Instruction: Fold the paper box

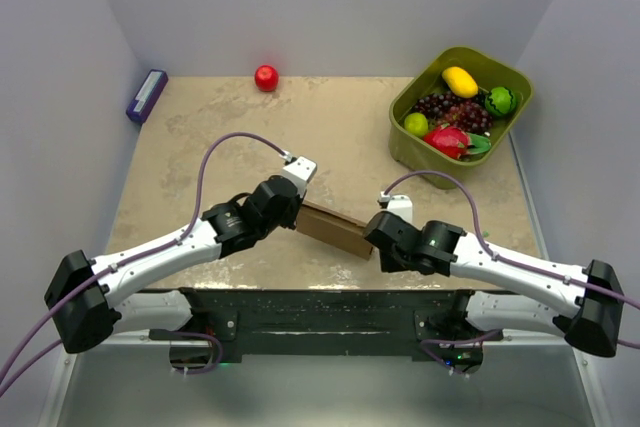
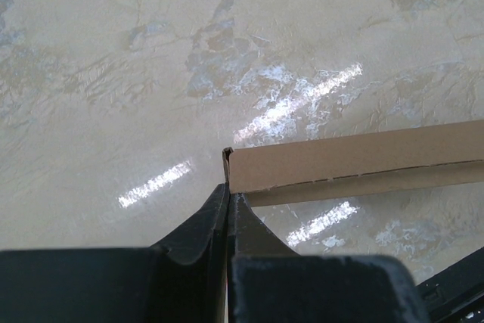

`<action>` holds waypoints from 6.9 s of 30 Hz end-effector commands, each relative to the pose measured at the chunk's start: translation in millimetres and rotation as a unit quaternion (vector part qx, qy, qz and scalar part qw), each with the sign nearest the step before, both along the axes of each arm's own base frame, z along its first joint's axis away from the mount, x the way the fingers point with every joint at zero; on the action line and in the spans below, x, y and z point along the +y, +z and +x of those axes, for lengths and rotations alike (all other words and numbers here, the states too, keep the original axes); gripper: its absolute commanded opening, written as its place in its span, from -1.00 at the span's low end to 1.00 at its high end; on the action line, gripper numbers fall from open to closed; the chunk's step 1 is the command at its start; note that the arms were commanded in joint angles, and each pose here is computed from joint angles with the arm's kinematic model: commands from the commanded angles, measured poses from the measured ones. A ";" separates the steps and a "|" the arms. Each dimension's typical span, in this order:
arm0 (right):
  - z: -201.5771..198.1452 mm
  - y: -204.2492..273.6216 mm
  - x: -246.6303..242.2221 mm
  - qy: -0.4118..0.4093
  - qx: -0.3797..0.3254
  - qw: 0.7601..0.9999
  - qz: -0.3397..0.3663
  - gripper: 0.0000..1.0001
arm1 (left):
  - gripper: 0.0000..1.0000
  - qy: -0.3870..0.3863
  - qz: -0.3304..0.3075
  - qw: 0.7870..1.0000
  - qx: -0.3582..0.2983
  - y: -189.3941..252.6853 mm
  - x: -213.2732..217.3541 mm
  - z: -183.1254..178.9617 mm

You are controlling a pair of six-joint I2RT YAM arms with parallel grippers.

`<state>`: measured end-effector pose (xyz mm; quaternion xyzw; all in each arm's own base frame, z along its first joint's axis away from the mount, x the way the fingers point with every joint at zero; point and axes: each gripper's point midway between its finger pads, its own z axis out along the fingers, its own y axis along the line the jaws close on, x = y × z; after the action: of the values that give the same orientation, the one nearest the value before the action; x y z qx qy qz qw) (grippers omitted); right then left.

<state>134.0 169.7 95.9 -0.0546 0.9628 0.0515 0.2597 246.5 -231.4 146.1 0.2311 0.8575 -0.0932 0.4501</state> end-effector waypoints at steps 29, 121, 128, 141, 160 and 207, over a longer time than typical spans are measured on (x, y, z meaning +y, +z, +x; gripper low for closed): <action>34.5 85.4 44.6 -0.015 -0.075 0.976 0.206 0.18 | 0.38 -0.058 -0.142 0.988 -0.012 82.2 -18.1 -21.3; 41.3 8.6 9.7 -0.129 -0.037 0.960 0.247 0.31 | -0.12 0.011 -0.223 0.969 0.103 -39.8 12.6 2.1; 53.1 28.7 15.6 -0.126 -0.059 0.955 0.264 0.42 | -0.18 0.013 -0.221 0.969 0.113 -50.9 13.5 -2.1; 73.3 85.5 5.6 -0.126 -0.109 0.946 0.278 0.68 | -0.22 0.016 -0.207 0.972 0.106 -45.1 13.6 6.4; 68.3 67.3 -22.7 -0.156 -0.112 0.956 0.223 0.54 | -0.24 0.011 -0.205 0.973 0.103 -40.1 12.1 8.0; 44.5 20.3 -22.6 -0.151 -0.047 0.964 0.214 0.25 | -0.24 0.005 -0.206 0.974 0.098 -35.7 11.1 8.3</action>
<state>188.4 158.1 125.4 0.1470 0.8968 0.2453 0.3376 263.7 -235.4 138.0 0.1098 0.8294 -0.3305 0.4369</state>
